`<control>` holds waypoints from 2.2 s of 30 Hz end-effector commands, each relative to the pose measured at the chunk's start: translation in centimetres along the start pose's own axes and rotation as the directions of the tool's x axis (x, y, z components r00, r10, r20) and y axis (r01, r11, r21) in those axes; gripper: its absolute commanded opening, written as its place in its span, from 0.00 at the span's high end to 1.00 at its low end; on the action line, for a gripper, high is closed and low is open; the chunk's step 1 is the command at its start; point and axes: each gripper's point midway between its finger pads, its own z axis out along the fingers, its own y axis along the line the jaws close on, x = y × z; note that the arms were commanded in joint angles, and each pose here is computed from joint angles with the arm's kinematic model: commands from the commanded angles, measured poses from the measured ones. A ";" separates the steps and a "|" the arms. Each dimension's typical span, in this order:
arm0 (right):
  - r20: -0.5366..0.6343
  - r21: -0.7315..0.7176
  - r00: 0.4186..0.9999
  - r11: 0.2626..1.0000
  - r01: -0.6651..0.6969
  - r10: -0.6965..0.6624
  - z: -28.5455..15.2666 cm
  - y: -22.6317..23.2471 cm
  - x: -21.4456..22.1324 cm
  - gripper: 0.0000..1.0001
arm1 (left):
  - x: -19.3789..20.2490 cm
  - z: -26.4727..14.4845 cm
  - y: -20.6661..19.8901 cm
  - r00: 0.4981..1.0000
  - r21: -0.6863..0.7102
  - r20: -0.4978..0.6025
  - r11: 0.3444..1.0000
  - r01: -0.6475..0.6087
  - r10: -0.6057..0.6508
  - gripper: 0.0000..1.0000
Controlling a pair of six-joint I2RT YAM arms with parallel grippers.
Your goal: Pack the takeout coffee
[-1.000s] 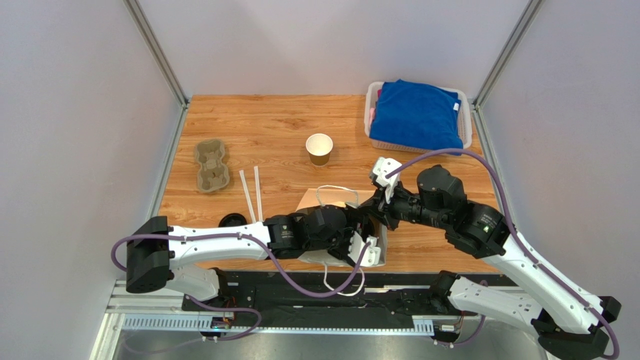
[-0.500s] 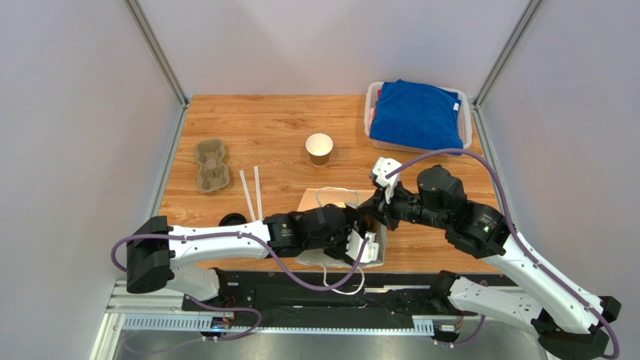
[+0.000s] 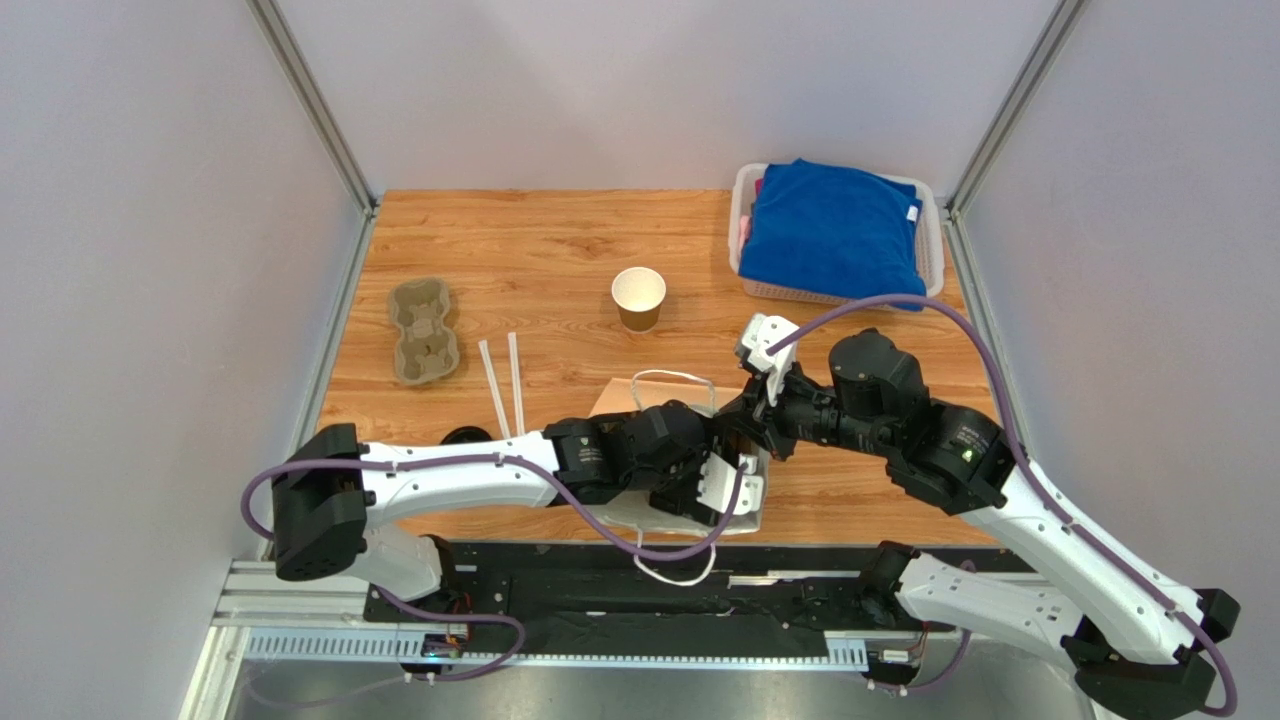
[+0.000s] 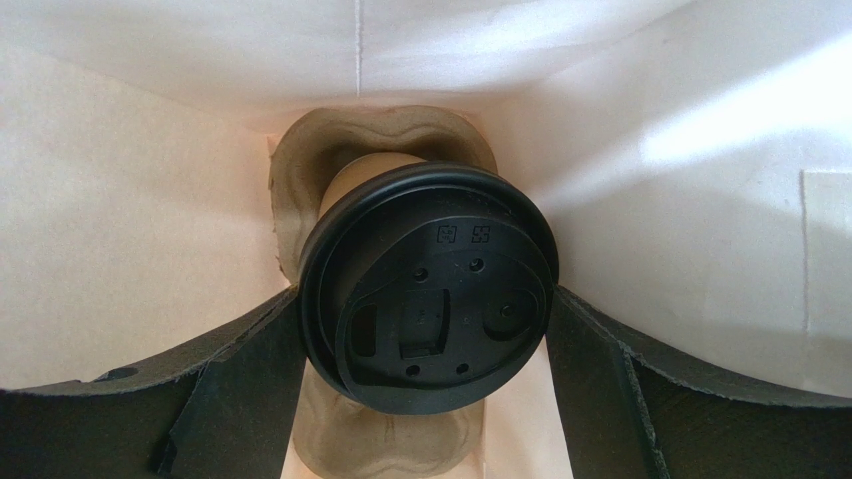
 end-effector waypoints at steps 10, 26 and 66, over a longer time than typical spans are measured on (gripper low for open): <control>0.043 0.055 0.999 0.998 -0.020 0.017 0.8 -1.1 -1.6 1.00 | 0.3 0.2 -1.5 0.990 0.174 -0.052 0.975 0.138 -0.131 0.67; -0.004 0.129 0.996 0.988 -0.084 0.085 1.8 -5.2 -2.4 0.87 | 2.0 1.9 -1.4 0.969 0.316 -0.133 0.918 0.240 -0.207 0.67; -0.081 0.133 0.991 0.986 -0.095 0.106 3.2 -8.4 -1.4 1.00 | 4.5 2.1 1.9 0.951 0.287 -0.042 0.908 0.304 -0.305 0.25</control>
